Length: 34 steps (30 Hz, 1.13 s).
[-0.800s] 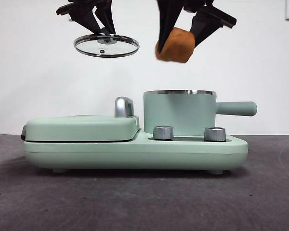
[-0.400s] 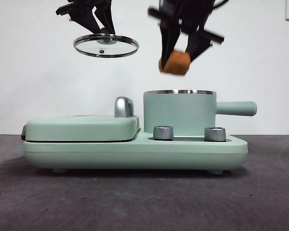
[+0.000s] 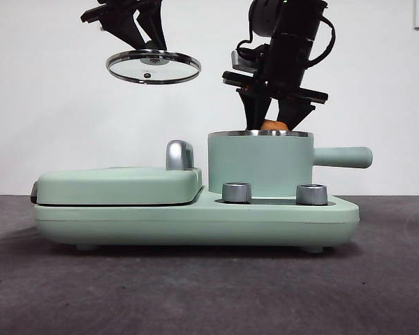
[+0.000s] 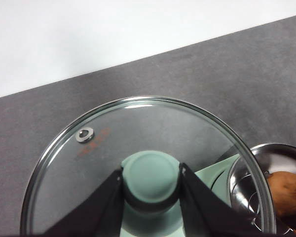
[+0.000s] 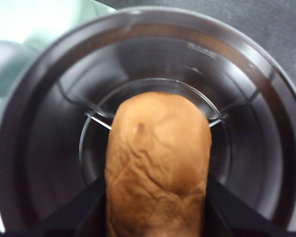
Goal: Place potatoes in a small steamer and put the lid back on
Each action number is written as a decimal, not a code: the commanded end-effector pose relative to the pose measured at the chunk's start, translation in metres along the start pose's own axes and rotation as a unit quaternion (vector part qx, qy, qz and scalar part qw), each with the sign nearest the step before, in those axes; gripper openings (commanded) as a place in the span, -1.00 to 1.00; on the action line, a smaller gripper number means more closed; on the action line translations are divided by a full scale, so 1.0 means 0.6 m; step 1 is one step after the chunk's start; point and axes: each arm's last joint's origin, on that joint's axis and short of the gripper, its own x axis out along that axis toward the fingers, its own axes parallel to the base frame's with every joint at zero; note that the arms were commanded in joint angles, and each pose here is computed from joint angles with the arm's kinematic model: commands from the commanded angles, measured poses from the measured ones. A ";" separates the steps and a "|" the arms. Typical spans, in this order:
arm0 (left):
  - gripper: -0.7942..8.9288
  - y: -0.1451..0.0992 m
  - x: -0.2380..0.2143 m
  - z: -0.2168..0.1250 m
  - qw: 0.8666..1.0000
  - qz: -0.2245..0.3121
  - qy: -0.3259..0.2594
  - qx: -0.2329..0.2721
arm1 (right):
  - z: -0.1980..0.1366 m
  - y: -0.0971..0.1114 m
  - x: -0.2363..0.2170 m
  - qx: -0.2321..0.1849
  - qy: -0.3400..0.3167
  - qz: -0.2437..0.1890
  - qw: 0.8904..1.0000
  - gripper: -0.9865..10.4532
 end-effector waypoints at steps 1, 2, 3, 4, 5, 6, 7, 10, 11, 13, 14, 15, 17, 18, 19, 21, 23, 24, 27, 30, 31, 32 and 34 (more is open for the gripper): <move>-0.82 -0.002 -0.015 0.014 1.000 -0.002 -0.027 0.008 | 0.005 0.003 0.017 -0.017 0.007 0.002 1.000 -0.73; -0.82 -0.002 -0.015 0.013 1.000 -0.002 -0.027 0.008 | 0.004 0.002 0.018 -0.017 0.010 0.002 1.000 -0.65; -0.82 -0.003 -0.015 0.014 1.000 -0.002 -0.027 0.008 | 0.004 0.001 0.019 -0.017 0.012 0.001 1.000 -0.54; -0.82 -0.003 -0.015 0.014 1.000 -0.002 -0.028 0.008 | 0.004 0.001 0.019 -0.018 0.012 0.001 1.000 -0.47; -0.82 -0.003 -0.015 0.014 1.000 -0.002 -0.029 0.008 | 0.004 0.001 0.019 -0.021 0.012 0.001 1.000 -0.38; -0.82 -0.003 -0.015 0.014 1.000 -0.002 -0.030 0.008 | 0.004 0.001 0.019 -0.024 0.010 0.001 1.000 -0.30; -0.82 -0.003 -0.015 0.014 1.000 -0.002 -0.030 0.008 | 0.005 0.001 0.019 -0.024 0.010 0.001 1.000 -0.27; -0.82 -0.003 -0.015 0.014 1.000 -0.002 -0.030 0.008 | 0.004 -0.002 0.019 -0.022 0.011 0.001 1.000 -0.23; -0.82 -0.003 -0.015 0.014 1.000 -0.002 -0.030 0.008 | 0.005 -0.002 0.019 -0.022 0.011 0.000 1.000 -0.23; -0.82 -0.003 -0.015 0.014 1.000 -0.002 -0.030 0.008 | 0.005 -0.002 0.019 -0.022 0.009 0.001 1.000 -0.17; -0.82 -0.003 -0.015 0.014 1.000 -0.002 -0.030 0.009 | 0.006 -0.002 0.019 -0.023 0.008 0.000 1.000 -0.14; -0.82 -0.003 -0.014 0.014 1.000 -0.002 -0.029 0.010 | 0.006 -0.002 0.019 -0.022 0.006 0.001 1.000 -0.13; -0.82 -0.003 -0.013 0.013 1.000 -0.002 -0.028 0.010 | 0.006 -0.002 0.016 -0.022 0.005 0.003 1.000 -0.13; -0.82 -0.002 -0.012 0.013 1.000 -0.002 -0.027 0.009 | 0.006 -0.003 0.011 -0.022 0.004 0.002 1.000 -0.13; -0.82 -0.002 -0.012 0.012 1.000 -0.002 -0.027 0.009 | 0.005 -0.004 0.005 -0.021 0.004 0.002 1.000 -0.13; -0.82 -0.002 -0.012 0.012 1.000 -0.002 -0.026 0.009 | 0.002 -0.006 -0.013 -0.029 0.005 0.004 1.000 -0.13; -0.82 -0.003 -0.011 0.012 1.000 -0.002 -0.026 0.009 | -0.003 -0.012 -0.035 -0.033 0.009 0.002 0.999 -0.13; -0.82 -0.005 -0.011 0.012 1.000 -0.004 -0.026 0.010 | -0.008 -0.015 -0.052 -0.036 0.011 0.001 0.999 -0.13; -0.82 -0.005 -0.011 0.011 1.000 -0.004 -0.025 0.010 | -0.018 -0.025 -0.101 -0.032 0.001 0.019 0.999 -0.13; -0.82 -0.010 -0.011 0.011 1.000 -0.007 -0.024 0.012 | -0.033 -0.029 -0.159 -0.027 -0.021 0.042 0.999 -0.13; -0.82 -0.012 -0.011 0.011 1.000 -0.008 -0.024 0.012 | -0.039 -0.029 -0.177 -0.026 -0.027 0.044 0.998 -0.13; -0.82 -0.015 -0.011 0.011 1.000 -0.010 -0.024 0.014 | -0.046 -0.028 -0.195 -0.026 -0.033 0.044 0.998 -0.13; -0.82 -0.021 -0.010 0.011 1.000 -0.014 -0.023 0.016 | -0.065 -0.026 -0.235 -0.027 -0.049 0.042 0.998 -0.13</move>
